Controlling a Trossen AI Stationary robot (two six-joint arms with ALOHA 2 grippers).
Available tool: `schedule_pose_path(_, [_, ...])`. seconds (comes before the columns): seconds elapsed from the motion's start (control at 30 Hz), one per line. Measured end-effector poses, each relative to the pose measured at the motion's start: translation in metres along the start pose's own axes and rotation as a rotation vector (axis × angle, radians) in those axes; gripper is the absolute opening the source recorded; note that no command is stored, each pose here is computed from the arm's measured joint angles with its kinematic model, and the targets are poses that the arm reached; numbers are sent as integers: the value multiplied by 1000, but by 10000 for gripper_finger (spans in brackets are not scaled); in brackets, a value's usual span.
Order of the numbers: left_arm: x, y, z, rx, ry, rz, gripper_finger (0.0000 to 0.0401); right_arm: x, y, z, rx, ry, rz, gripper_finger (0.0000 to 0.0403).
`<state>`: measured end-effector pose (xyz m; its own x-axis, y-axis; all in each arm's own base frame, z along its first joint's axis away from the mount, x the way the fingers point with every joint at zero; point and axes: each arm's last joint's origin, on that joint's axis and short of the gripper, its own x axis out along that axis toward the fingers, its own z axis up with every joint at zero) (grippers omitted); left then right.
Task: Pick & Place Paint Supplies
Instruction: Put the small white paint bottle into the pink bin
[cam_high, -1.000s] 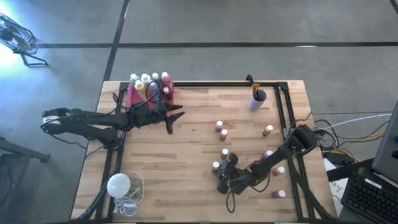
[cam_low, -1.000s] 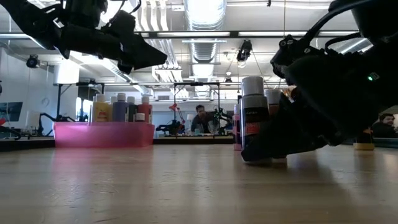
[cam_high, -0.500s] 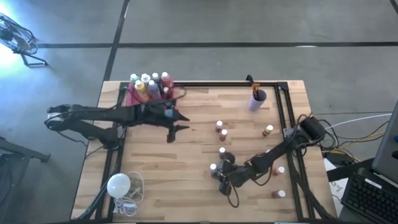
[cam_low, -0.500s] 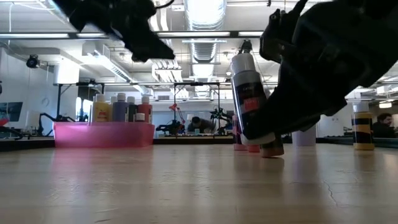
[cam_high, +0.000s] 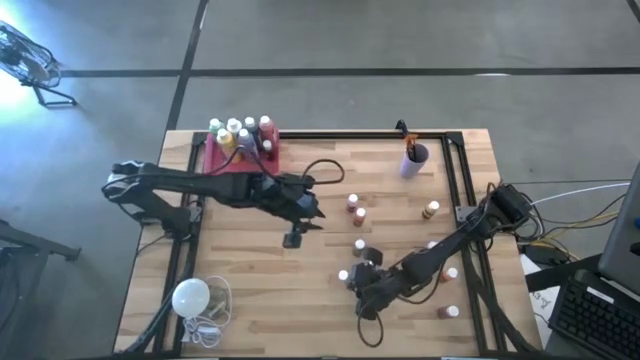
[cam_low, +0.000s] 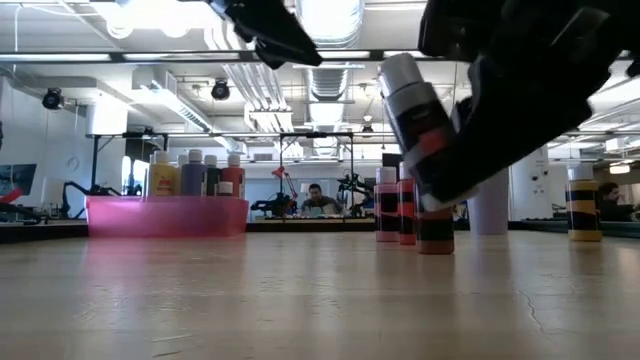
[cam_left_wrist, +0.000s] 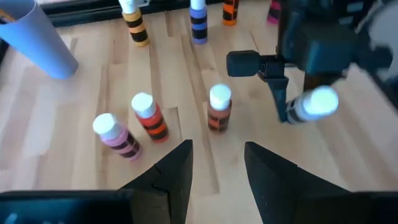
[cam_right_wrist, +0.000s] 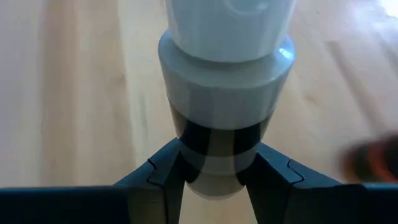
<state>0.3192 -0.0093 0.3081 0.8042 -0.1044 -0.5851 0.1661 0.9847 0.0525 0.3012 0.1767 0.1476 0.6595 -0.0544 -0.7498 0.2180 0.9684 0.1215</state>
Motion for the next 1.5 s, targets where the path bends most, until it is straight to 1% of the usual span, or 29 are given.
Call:
schedule_pose_path(0.07, [4,1,3,-42,2,0,151,-6,3,6,-37,47,-53,132])
schedule_pose_path(0.17, [11,1,2,-99,24,-7,151,-18,8,15,-91,75,-144,130])
schedule_pose_path(0.3, [17,-4,0,-116,34,-70,151,-31,11,22,-150,104,-228,129])
schedule_pose_path(0.37, [20,-9,0,-63,32,-121,151,-34,11,25,-165,117,-240,129])
schedule_pose_path(0.4, [20,-13,1,-15,26,-142,151,-36,11,26,-176,128,-249,129])
schedule_pose_path(0.47, [21,-23,2,94,13,-149,151,-38,8,27,-191,157,-275,128])
schedule_pose_path(0.57, [21,-37,7,221,-20,-91,151,-42,6,32,-196,179,-290,127])
schedule_pose_path(0.63, [21,-43,12,270,-58,-43,151,-43,6,36,-202,182,-292,129])
schedule_pose_path(0.7, [21,-48,16,304,-93,-18,151,-45,6,39,-223,187,-285,131])
schedule_pose_path(0.77, [20,-51,18,311,-110,-14,151,-47,7,41,-245,191,-283,131])
schedule_pose_path(0.9, [20,-54,18,315,-111,-18,151,-55,5,45,-251,198,-288,126])
schedule_pose_path(1.03, [35,-59,13,344,-86,-18,152,-64,0,49,-233,180,-282,128])
schedule_pose_path(1.17, [51,-62,12,384,-72,66,152,-69,-6,54,-218,168,-281,127])
schedule_pose_path(1.23, [57,-61,15,382,-63,128,152,-71,-7,56,-220,164,-277,125])
schedule_pose_path(1.27, [59,-61,16,382,-58,142,152,-72,-7,56,-221,165,-275,125])
schedule_pose_path(1.4, [62,-64,23,405,-72,134,152,-72,-7,56,-230,172,-272,127])
schedule_pose_path(1.5, [62,-67,28,421,-80,129,163,-72,-9,55,-239,194,-278,130])
